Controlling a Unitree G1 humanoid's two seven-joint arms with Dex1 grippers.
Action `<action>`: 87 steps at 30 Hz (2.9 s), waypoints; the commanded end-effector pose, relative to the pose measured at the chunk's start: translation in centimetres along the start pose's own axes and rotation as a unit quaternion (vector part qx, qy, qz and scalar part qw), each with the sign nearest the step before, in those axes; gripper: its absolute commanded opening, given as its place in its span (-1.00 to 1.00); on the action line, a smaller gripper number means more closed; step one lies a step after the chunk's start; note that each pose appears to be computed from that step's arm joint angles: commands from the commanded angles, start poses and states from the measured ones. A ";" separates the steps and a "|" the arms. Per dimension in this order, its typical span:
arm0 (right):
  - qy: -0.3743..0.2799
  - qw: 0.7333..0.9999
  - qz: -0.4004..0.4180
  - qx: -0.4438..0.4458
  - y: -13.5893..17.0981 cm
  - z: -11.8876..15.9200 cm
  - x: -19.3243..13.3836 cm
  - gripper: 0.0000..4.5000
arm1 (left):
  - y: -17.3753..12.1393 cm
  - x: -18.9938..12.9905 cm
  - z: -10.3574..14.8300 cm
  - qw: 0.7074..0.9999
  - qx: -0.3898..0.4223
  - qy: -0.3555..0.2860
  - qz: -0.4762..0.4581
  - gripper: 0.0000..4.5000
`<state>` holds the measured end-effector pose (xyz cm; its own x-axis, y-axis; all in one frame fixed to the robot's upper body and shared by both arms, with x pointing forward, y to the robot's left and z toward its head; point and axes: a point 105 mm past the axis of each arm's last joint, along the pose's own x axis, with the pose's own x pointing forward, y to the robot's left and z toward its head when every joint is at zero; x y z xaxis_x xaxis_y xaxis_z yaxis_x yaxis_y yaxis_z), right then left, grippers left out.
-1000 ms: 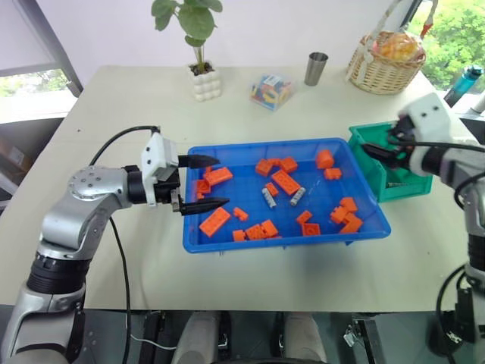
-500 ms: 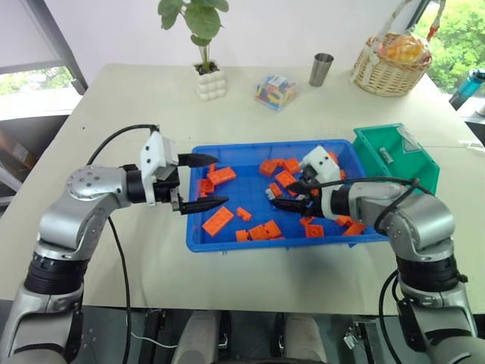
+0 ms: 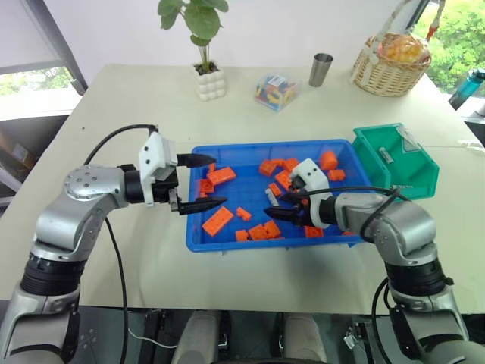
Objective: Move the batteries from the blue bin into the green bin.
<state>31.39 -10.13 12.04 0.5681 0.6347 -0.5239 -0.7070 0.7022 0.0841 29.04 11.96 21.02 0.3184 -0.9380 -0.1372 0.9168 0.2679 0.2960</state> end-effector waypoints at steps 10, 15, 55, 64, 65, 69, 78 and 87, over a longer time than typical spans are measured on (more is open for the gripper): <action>-0.029 0.999 -0.010 -0.040 0.0 1.3 -1.2 -0.97 | 0.0 -0.1 1.1 1.000 0.023 -0.012 -0.001 1.00; -0.109 0.987 -0.119 -0.023 -5.3 6.6 -8.2 -0.97 | 0.1 0.0 0.8 1.000 0.021 -0.015 -0.003 1.00; -0.046 0.985 -0.057 -0.155 -5.6 1.3 -5.4 0.98 | 0.5 0.7 1.5 0.999 0.031 -0.024 -0.009 1.00; -0.020 0.989 -0.016 -0.145 -5.5 -0.9 -3.5 0.98 | 0.6 0.5 1.4 0.999 0.034 -0.021 -0.004 1.00; -0.017 0.989 -0.015 -0.145 -5.5 -1.1 -3.3 0.98 | 0.6 0.4 1.4 0.999 0.034 -0.021 -0.004 1.00; -0.015 0.990 -0.014 -0.138 -5.7 -1.5 -2.8 0.88 | 0.6 0.4 1.3 0.999 0.035 -0.020 -0.002 1.00; -0.067 0.986 -0.064 -0.137 -6.4 1.6 -5.1 0.01 | 0.6 0.3 1.1 0.999 0.035 -0.018 -0.003 1.00; -0.105 0.954 -0.260 -0.108 -13.1 5.2 -14.6 0.01 | 0.7 0.5 0.8 0.999 0.034 -0.020 -0.005 1.00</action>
<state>34.72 -25.59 22.18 0.9007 0.3287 -0.2840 -0.4127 0.8515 -0.3233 29.60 11.39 21.11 0.2947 -0.9478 -0.1215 0.9155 0.2436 0.3203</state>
